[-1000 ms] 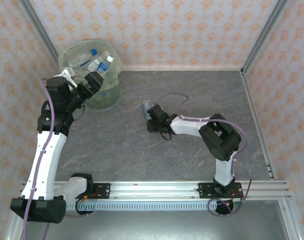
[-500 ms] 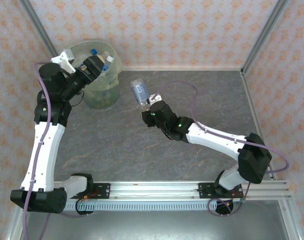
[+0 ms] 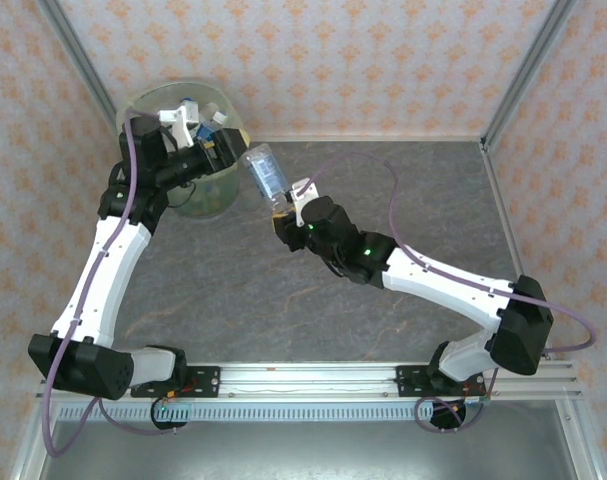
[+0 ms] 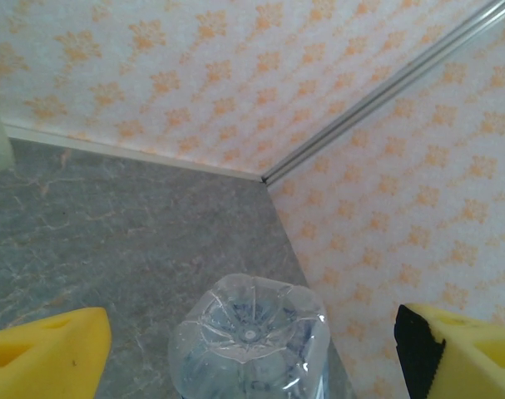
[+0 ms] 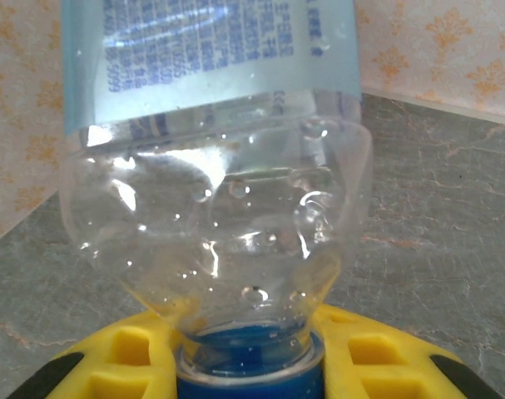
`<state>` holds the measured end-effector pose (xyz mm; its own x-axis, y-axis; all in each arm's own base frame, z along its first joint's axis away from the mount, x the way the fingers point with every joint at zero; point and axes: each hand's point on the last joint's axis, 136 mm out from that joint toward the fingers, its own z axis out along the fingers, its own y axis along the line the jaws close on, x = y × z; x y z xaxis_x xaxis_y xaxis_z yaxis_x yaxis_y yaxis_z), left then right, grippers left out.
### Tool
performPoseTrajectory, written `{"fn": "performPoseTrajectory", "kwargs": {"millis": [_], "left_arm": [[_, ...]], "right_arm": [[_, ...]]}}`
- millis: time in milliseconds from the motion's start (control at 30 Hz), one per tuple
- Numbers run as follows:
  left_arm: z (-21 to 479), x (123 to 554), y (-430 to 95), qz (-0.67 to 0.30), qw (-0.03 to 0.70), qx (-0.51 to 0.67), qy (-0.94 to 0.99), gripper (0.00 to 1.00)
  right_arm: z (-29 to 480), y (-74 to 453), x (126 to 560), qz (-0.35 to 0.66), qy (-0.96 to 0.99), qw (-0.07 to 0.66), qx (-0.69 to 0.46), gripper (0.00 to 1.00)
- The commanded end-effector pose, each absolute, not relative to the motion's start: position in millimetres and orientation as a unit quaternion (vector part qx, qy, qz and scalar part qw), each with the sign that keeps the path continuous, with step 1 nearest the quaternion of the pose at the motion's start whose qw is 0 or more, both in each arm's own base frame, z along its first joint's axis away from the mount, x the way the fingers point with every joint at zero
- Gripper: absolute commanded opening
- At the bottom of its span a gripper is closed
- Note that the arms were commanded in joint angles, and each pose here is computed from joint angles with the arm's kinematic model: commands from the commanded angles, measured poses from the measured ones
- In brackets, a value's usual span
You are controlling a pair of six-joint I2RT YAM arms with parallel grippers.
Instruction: Put the plastic bottles in the bin
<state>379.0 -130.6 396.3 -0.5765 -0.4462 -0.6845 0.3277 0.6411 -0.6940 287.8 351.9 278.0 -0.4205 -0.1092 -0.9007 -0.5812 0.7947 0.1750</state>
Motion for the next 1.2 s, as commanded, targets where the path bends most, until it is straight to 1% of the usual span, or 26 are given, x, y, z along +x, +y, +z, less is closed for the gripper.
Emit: {"fn": "performPoseTrajectory", "kwargs": {"millis": [0, 200, 333, 567, 733, 833, 967, 1033, 1100, 1133, 1167], "left_arm": [[399.3, 372.3, -140.9, -0.432, 0.461, 0.0, 0.775, 0.89], [385.0, 376.3, -146.8, -0.433, 0.444, 0.017, 0.784, 0.89], [385.8, 372.8, -157.9, -0.464, 0.43, 0.041, 0.773, 0.89], [389.0, 366.4, -168.6, -0.497, 0.42, 0.068, 0.756, 0.85], [391.6, 363.8, -175.3, -0.518, 0.406, 0.084, 0.748, 0.75], [392.9, 363.6, -175.7, -0.519, 0.407, 0.087, 0.747, 0.65], [395.7, 363.1, -175.9, -0.521, 0.409, 0.087, 0.744, 0.56], [397.5, 363.4, -175.4, -0.52, 0.411, 0.087, 0.744, 0.52], [402.1, 364.0, -174.1, -0.515, 0.419, 0.086, 0.743, 0.44], [404.5, 364.3, -172.8, -0.511, 0.424, 0.085, 0.743, 0.43], [407.1, 364.5, -172.0, -0.508, 0.429, 0.084, 0.742, 0.43]], "right_arm": [[315.7, 356.6, 280.3, 0.276, 0.784, 0.512, -0.215, 0.3], [330.4, 362.9, 272.3, 0.305, 0.773, 0.51, -0.221, 0.3], [331.7, 364.1, 270.2, 0.311, 0.772, 0.508, -0.223, 0.3], [330.1, 366.2, 267.4, 0.319, 0.77, 0.503, -0.227, 0.29], [328.9, 365.8, 266.9, 0.319, 0.77, 0.503, -0.227, 0.29], [326.2, 364.8, 267.3, 0.315, 0.772, 0.503, -0.227, 0.29], [321.9, 363.5, 268.3, 0.311, 0.776, 0.501, -0.225, 0.3], [320.4, 361.7, 269.4, 0.307, 0.778, 0.502, -0.221, 0.35], [318.5, 359.5, 271.6, 0.301, 0.78, 0.505, -0.215, 0.43], [317.7, 358.6, 272.7, 0.298, 0.782, 0.506, -0.211, 0.49], [317.4, 357.3, 273.9, 0.295, 0.783, 0.507, -0.206, 0.61]]}}
